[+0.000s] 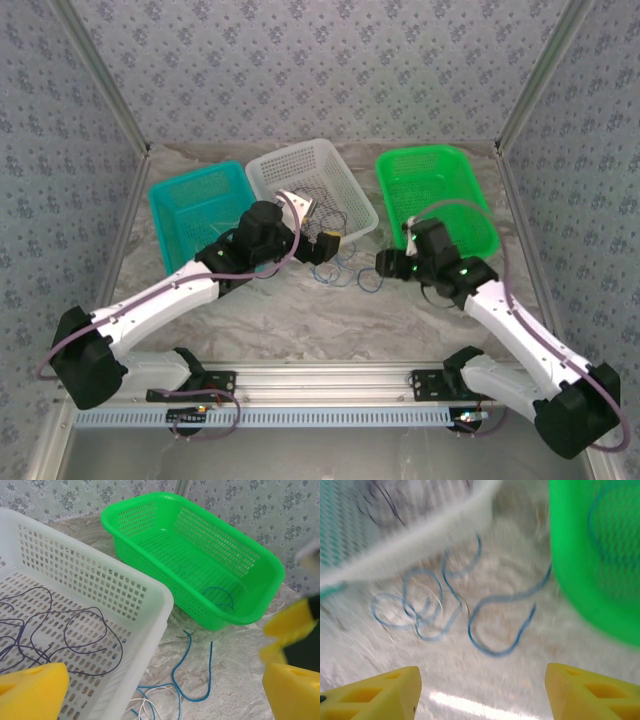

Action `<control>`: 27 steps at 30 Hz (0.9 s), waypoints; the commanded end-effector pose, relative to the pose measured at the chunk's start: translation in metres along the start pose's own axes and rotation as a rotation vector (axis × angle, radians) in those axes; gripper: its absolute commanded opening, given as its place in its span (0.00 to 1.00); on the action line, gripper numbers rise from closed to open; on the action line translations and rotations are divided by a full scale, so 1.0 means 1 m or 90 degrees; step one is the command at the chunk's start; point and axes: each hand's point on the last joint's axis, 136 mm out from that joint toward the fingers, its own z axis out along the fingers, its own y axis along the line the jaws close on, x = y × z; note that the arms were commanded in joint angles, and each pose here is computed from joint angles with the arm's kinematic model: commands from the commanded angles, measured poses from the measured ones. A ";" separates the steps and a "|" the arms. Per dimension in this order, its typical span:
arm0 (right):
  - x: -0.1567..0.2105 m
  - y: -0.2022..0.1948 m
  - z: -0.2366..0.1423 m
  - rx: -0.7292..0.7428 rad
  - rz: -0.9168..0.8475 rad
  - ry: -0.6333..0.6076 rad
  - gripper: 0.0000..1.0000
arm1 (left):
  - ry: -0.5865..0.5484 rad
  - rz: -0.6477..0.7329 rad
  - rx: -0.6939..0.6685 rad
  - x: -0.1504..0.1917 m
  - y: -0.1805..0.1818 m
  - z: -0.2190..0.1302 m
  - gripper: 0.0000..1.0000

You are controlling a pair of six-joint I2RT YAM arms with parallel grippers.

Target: Untangle the cables

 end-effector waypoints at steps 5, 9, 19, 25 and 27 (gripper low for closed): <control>0.029 -0.024 0.036 0.078 0.149 -0.028 0.69 | -0.026 -0.002 -0.006 -0.012 0.001 -0.009 1.00; 0.031 -0.031 0.048 0.100 0.159 -0.033 0.67 | -0.030 -0.005 -0.005 -0.011 0.001 -0.011 1.00; 0.034 -0.035 0.091 0.173 0.144 0.020 0.55 | -0.036 -0.010 -0.005 -0.012 0.001 -0.016 0.99; 0.035 -0.032 0.111 0.198 0.127 0.034 0.49 | -0.042 -0.010 -0.016 -0.011 0.004 -0.022 0.99; 0.038 -0.032 0.115 0.212 0.118 0.041 0.43 | -0.043 -0.011 -0.021 -0.011 0.006 -0.024 1.00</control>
